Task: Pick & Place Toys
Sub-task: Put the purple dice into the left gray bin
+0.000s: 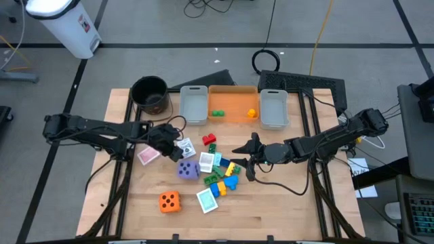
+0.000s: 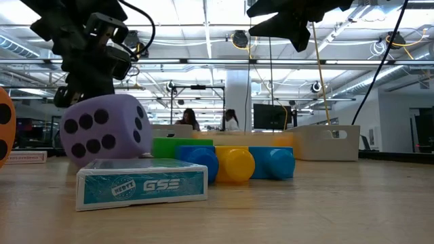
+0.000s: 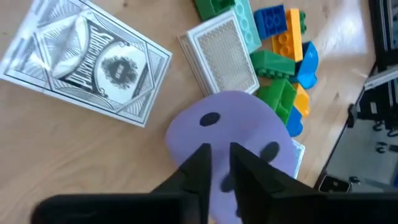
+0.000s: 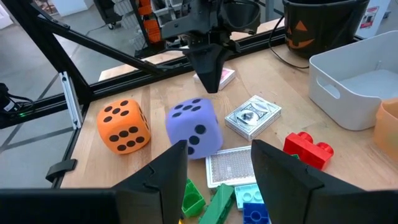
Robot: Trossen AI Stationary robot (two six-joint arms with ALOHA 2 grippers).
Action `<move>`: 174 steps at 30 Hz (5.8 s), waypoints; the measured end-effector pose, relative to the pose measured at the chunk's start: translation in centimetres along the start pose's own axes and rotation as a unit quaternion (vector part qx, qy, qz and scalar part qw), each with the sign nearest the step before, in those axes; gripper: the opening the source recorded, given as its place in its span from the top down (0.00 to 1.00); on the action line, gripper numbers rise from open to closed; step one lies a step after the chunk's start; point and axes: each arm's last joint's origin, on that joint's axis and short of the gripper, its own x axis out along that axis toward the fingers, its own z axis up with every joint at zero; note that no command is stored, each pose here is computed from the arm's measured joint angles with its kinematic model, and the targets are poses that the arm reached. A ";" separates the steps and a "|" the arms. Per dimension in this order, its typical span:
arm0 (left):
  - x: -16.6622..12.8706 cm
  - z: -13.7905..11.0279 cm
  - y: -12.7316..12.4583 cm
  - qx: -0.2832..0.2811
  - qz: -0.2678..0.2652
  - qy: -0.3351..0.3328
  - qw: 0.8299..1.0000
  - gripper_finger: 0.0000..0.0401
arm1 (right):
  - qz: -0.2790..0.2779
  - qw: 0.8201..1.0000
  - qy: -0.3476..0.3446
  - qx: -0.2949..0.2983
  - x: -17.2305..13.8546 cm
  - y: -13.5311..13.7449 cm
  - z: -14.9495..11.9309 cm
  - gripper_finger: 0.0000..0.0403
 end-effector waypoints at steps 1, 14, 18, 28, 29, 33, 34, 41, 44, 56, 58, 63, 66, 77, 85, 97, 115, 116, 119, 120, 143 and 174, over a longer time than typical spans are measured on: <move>0.0 0.1 0.0 -0.003 0.000 -0.001 1.000 0.81 | 0.000 1.000 0.000 0.000 0.0 0.0 0.0 0.59; -0.2 0.7 0.5 -0.043 -0.002 -0.006 0.999 0.37 | -0.006 1.000 0.014 -0.005 0.0 -0.1 -0.3 0.59; -0.2 0.6 0.4 -0.027 -0.012 0.009 1.000 0.28 | -0.006 1.000 0.014 -0.005 0.0 -0.1 -0.3 0.59; -0.1 -0.7 0.8 -0.056 0.027 0.057 0.996 0.24 | -0.006 1.000 0.013 -0.005 0.0 -0.1 -0.3 0.59; 0.0 -0.9 0.6 -0.055 0.027 0.055 0.997 0.25 | -0.005 1.000 0.013 -0.004 0.0 -0.1 -0.3 0.59; 0.2 -1.2 -0.2 -0.053 0.014 0.040 0.998 0.27 | -0.004 1.000 0.012 -0.003 0.0 -0.1 -0.2 0.59; 0.2 -1.3 -0.3 -0.054 0.012 0.036 0.998 0.28 | -0.004 1.000 0.012 0.001 0.0 -0.1 -0.2 0.59; 0.0 -2.6 -1.0 -0.054 0.020 0.021 0.998 0.30 | -0.004 1.000 0.012 0.007 0.0 -0.1 -0.2 0.59; 0.0 -3.2 -1.1 -0.055 0.036 0.012 0.998 0.30 | -0.004 1.000 0.012 0.006 0.0 -0.1 -0.2 0.59; -1.1 -5.8 0.7 -0.098 0.010 -0.026 0.995 0.30 | 0.021 0.999 0.023 0.010 0.0 0.1 -0.3 0.59; -1.1 -6.3 1.6 -0.118 -0.018 -0.042 0.992 0.30 | 0.021 0.999 0.024 0.009 0.0 0.1 -0.3 0.59; -1.1 -7.0 2.9 -0.144 -0.080 -0.084 0.983 0.30 | 0.021 0.999 0.024 0.015 0.0 0.1 -0.3 0.59; -0.8 -7.5 3.5 -0.154 -0.079 -0.091 0.981 0.30 | 0.021 0.999 0.024 0.022 0.0 0.1 -0.3 0.59; -0.1 -8.2 3.1 -0.137 -0.076 -0.089 0.984 0.30 | 0.018 0.999 0.023 0.021 0.0 0.0 -0.3 0.59; 0.8 -8.2 2.5 -0.126 -0.087 -0.092 0.984 0.30 | 0.014 0.999 0.022 0.020 0.1 -0.2 -0.2 0.59; 2.8 -8.0 1.7 -0.119 -0.099 -0.094 0.983 0.30 | 0.015 0.999 0.023 0.028 0.3 -0.7 0.0 0.59; 4.8 -8.0 1.2 -0.124 -0.111 -0.095 0.981 0.30 | 0.016 0.999 0.024 0.028 0.3 -0.7 0.0 0.59; 4.8 -8.0 1.2 -0.125 -0.111 -0.095 0.981 0.30 | 0.016 0.999 0.024 0.028 0.3 -0.7 0.0 0.59; 4.8 -8.0 1.2 -0.127 -0.111 -0.095 0.981 0.30 | 0.016 0.999 0.023 0.028 0.3 -0.7 0.0 0.59; 4.8 -8.0 1.2 -0.122 -0.111 -0.096 0.982 0.30 | 0.016 0.999 0.024 0.028 0.3 -0.7 0.0 0.59; 4.8 -7.8 1.1 -0.122 -0.115 -0.108 0.980 0.06 | 0.016 0.999 0.024 0.028 0.3 -0.7 0.0 0.59; 6.2 -7.5 1.3 -0.118 -0.113 -0.097 0.982 0.01 | 0.016 0.999 0.023 0.023 0.3 -0.7 0.0 0.59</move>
